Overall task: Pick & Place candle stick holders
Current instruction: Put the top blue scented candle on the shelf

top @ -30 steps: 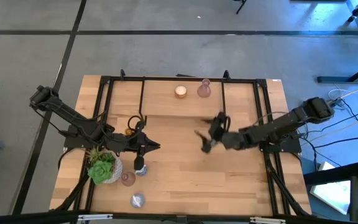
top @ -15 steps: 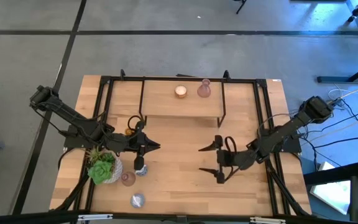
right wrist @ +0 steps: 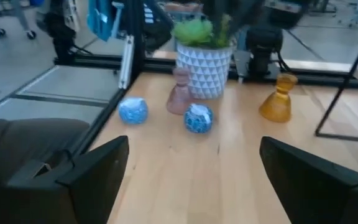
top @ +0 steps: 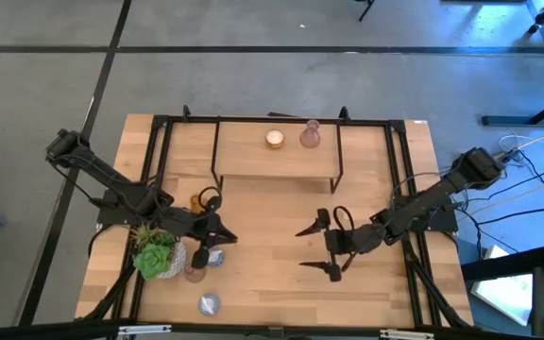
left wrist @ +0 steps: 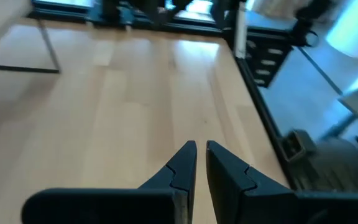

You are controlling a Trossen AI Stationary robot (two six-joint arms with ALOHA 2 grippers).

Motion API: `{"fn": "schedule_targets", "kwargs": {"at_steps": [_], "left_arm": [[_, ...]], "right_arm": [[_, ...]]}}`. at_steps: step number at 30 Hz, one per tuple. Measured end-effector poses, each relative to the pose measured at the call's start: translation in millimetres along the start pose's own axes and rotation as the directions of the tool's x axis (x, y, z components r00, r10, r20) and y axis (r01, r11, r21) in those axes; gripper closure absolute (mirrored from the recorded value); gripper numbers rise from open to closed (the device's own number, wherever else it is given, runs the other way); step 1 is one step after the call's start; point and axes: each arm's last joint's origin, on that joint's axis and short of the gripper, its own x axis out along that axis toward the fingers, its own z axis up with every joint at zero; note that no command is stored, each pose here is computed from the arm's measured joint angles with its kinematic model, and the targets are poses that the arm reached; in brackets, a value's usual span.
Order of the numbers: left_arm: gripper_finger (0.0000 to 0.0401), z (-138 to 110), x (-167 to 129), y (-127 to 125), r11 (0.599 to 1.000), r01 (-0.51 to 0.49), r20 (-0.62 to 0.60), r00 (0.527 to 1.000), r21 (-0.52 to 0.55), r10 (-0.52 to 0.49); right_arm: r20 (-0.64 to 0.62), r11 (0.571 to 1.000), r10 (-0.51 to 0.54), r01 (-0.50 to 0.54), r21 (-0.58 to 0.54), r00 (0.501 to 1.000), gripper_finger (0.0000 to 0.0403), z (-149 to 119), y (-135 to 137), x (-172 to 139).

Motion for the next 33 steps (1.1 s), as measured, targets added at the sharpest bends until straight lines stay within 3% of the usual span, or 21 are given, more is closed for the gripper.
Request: {"fn": "schedule_targets", "kwargs": {"at_steps": [6,12,18,23,29,33], "left_arm": [[0.037,-1.9,-1.9,-6.0,0.999,0.027,-0.004,1.0,0.033,-0.027],[0.037,-1.8,-1.9,-5.9,0.999,0.024,-0.002,1.0,0.035,-0.024],[0.037,-6.6,-2.0,-4.3,1.0,0.01,-0.051,0.999,-0.008,-0.01],[0.037,-22.2,-4.2,3.1,0.984,-0.103,-0.202,0.977,-0.147,0.072],[0.037,-39.9,-11.4,14.7,0.901,-0.335,-0.356,0.906,-0.275,0.229],[0.037,-46.6,-9.8,12.1,0.881,-0.359,-0.374,0.897,-0.309,0.235]], "right_arm": [[-0.084,0.999,-0.045,0.044,-0.011,0.995,0.0038,-22.1,-6.6,19.0],[-0.111,0.979,-0.068,0.087,0.185,0.992,0.0039,-46.7,-8.1,40.6],[-0.096,0.98,-0.069,0.086,0.18,0.993,0.0039,-60.7,-6.8,52.4],[-0.07,0.981,-0.073,0.084,0.175,0.995,0.0039,-59.8,-8.5,54.5],[-0.077,0.983,-0.076,0.088,0.164,0.994,0.0039,-60.5,-9.0,54.6],[-0.078,0.986,-0.076,0.087,0.143,0.994,0.0039,-60.6,-9.0,54.6]]}}
